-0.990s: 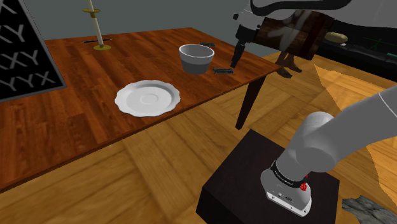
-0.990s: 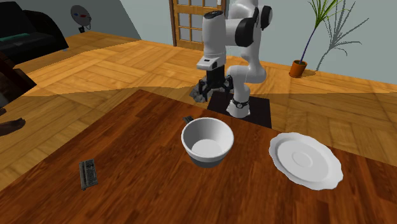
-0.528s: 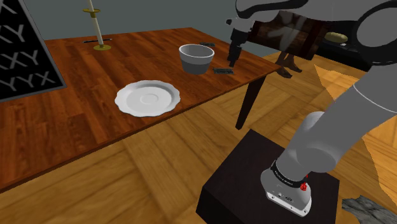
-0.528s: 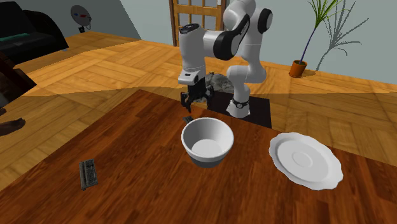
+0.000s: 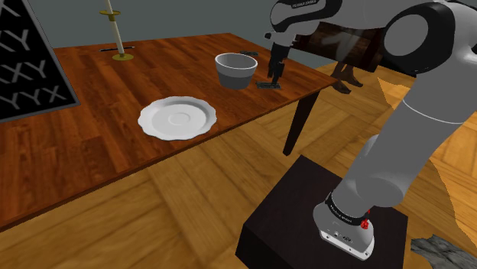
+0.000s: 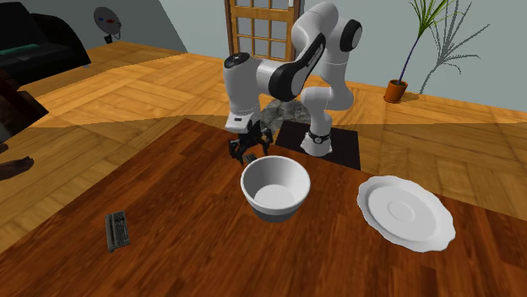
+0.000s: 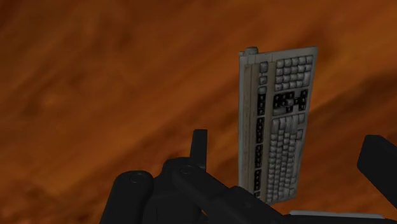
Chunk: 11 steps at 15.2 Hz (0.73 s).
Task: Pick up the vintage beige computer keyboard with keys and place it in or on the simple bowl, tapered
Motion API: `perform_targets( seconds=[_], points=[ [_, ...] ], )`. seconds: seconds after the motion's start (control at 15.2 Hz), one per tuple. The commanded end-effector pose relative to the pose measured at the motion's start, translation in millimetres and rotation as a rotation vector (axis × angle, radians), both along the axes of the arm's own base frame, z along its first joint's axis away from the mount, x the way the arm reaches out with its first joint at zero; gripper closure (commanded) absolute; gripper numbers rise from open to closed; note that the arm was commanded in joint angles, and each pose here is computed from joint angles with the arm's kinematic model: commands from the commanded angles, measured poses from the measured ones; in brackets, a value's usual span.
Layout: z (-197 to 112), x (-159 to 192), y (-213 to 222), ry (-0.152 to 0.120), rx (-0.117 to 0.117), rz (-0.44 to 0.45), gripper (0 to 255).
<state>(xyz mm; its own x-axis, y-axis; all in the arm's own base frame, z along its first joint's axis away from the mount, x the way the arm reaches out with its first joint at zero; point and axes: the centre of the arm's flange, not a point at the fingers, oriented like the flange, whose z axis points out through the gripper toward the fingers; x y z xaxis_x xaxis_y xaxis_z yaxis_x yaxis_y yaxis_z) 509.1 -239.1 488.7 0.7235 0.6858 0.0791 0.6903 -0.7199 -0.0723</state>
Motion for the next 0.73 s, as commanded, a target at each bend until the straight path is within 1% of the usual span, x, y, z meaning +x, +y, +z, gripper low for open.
perform_targets(
  seconds=[0.0, 0.13, 0.66],
  points=[
    [-11.2, 0.8, 1.6, 0.000, 0.000, 0.001, 0],
    [-19.5, 0.8, 2.5, 0.000, 0.000, 0.001, 0],
    [-19.4, 0.8, 2.6, 0.000, 0.000, 0.001, 0]
  ],
)
